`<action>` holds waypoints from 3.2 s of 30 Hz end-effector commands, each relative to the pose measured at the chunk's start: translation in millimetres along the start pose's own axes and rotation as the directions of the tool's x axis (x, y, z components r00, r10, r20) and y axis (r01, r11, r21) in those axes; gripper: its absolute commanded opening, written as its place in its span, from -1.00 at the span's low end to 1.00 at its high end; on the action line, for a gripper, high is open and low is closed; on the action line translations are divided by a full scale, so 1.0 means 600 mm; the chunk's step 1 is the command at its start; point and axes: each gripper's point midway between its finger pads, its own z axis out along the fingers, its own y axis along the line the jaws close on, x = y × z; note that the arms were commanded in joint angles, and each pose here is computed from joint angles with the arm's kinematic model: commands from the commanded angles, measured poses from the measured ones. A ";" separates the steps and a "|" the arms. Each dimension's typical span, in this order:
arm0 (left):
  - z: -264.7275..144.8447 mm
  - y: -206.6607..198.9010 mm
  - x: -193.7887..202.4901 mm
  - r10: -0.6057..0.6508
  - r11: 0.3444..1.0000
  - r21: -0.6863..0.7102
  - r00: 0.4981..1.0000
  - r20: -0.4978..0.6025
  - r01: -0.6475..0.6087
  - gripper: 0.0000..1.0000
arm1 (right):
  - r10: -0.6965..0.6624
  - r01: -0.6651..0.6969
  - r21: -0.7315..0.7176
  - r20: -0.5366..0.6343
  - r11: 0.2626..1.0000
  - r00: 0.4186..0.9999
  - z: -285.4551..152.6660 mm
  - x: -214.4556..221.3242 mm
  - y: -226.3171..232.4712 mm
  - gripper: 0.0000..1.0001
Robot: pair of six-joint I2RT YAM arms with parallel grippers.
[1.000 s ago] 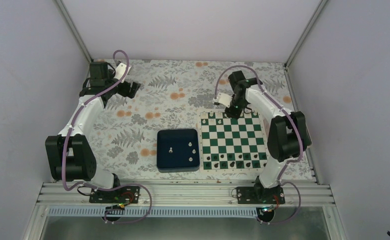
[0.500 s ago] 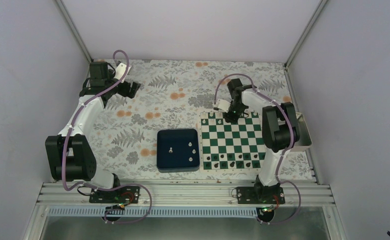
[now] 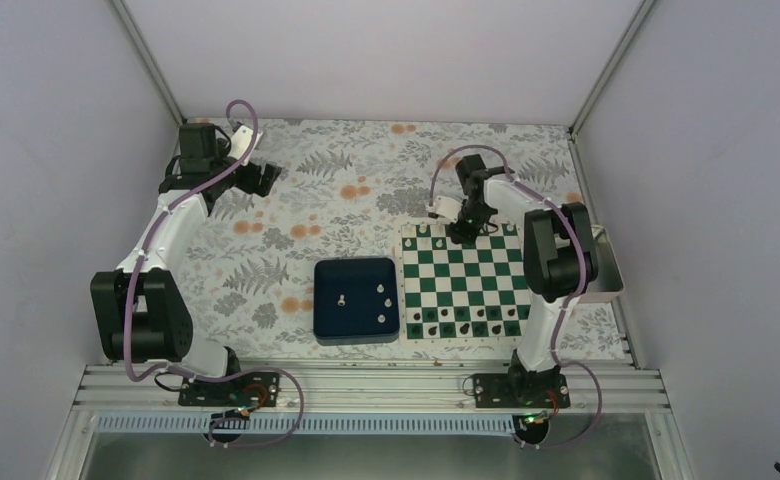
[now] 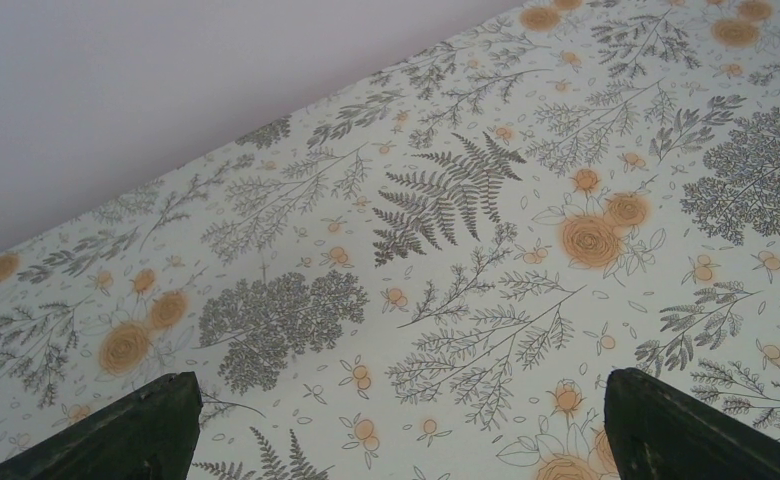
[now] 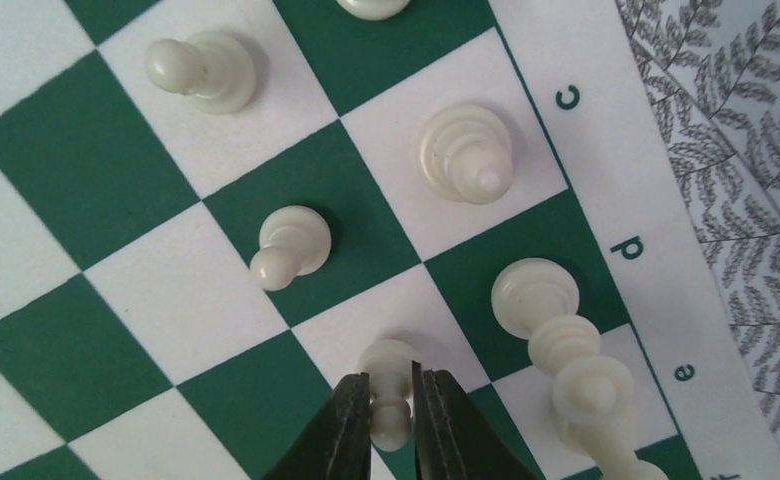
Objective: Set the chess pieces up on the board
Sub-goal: Place the chess piece on the chessboard, then pick up the chess piece from the storage box, then place the chess piece on the chessboard.
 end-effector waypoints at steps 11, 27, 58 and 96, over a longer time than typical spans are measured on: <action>-0.006 -0.006 -0.007 0.017 1.000 0.025 1.000 0.016 -0.018 1.00 | -0.054 0.044 0.112 0.095 0.993 0.994 -0.182 -0.054 0.016 -0.39; -0.014 -0.005 -0.012 0.021 1.000 0.013 0.999 0.024 -0.021 1.00 | -0.446 0.446 -0.007 0.023 0.895 0.895 -0.104 -0.204 0.299 -0.26; -0.011 -0.005 -0.009 0.019 1.000 0.013 1.000 0.021 -0.020 1.00 | -0.531 0.528 -0.059 -0.128 0.847 0.837 0.046 -0.171 0.347 -0.25; -0.002 -0.006 -0.006 0.015 0.999 0.028 1.000 0.012 -0.015 1.00 | 0.048 -0.051 0.080 0.046 0.995 0.998 -0.115 0.043 -0.011 -0.91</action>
